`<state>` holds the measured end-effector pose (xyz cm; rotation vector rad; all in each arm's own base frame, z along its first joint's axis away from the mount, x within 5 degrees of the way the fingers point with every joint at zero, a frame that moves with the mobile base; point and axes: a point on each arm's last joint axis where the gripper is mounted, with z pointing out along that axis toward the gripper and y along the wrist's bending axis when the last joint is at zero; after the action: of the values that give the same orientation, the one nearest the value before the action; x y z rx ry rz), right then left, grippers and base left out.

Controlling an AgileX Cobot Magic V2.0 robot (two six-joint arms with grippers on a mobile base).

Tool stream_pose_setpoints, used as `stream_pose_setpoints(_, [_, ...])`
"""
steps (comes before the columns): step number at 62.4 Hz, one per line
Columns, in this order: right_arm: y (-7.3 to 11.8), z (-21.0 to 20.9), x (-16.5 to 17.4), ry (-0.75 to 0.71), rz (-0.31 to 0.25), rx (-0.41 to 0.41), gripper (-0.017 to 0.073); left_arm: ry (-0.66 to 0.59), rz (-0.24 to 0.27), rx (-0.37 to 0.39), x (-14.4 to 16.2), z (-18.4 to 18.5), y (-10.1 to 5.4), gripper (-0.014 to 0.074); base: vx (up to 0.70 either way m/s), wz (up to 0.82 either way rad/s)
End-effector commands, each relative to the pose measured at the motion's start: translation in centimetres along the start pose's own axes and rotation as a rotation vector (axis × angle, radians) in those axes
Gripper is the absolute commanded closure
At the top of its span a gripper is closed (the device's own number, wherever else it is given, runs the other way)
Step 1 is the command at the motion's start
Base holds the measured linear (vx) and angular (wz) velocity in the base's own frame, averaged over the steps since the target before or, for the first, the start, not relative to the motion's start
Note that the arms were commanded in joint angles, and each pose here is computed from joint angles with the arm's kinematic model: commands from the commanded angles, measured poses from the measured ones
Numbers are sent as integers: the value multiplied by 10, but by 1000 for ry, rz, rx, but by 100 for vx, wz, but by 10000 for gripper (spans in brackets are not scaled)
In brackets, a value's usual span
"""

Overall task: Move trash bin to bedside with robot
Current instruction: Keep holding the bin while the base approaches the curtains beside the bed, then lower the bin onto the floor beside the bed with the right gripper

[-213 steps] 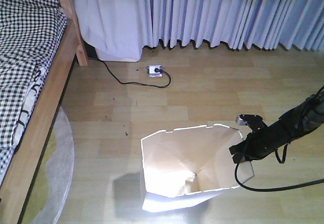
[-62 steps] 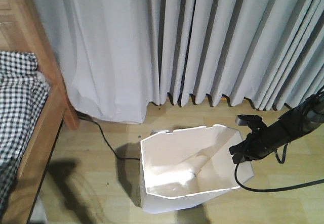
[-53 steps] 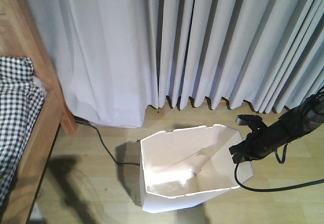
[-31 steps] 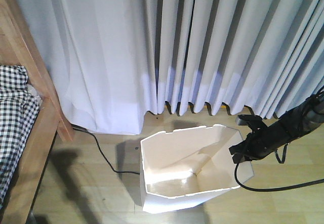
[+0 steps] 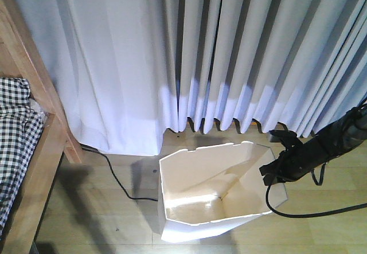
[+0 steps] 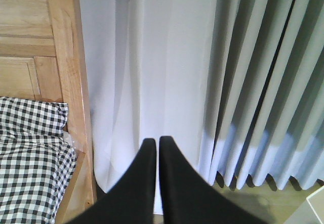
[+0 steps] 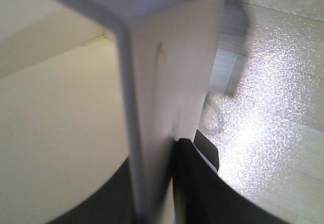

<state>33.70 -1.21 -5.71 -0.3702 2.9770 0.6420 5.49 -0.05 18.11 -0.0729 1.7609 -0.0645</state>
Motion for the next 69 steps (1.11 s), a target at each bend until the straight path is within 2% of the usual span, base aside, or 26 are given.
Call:
stream_pose_setpoints(1, [19, -28, -17, -60, -5, -139, 564, -65, -10, 4, -1, 0, 0, 599, 0, 0])
stream_pose_setpoints(21, [18, -27, -18, -73, -15, -121, 564, -65, -10, 4, -1, 0, 0, 599, 0, 0])
stream_pose_setpoints(24, [16, -27, -20, -92, 3, -104, 564, -65, -10, 4, -1, 0, 0, 599, 0, -1])
stream_pose_setpoints(27, [19, -28, -21, -90, 43, -129, 564, -65, -10, 4, -1, 0, 0, 599, 0, 0])
stream_pose_setpoints(31, [19, -28, -23, -99, 42, -140, 564, -65, -10, 4, -1, 0, 0, 599, 0, 0])
stream_pose_setpoints(37, [12, -24, -27, -109, 71, -102, 564, -65, -10, 4, -1, 0, 0, 599, 0, 0])
stream_pose_setpoints(41, [7, -21, -30, -113, 122, -70, 562, -65, -10, 4, -1, 0, 0, 599, 0, 0])
stream_pose_setpoints(58, [-13, -4, -45, -100, 133, -18, 558, -65, -10, 4, -1, 0, 0, 599, 0, 0])
stream_pose_setpoints(69, [-30, 17, -55, -73, 194, 1, 552, -65, -10, 4, -1, 0, 0, 599, 0, 0])
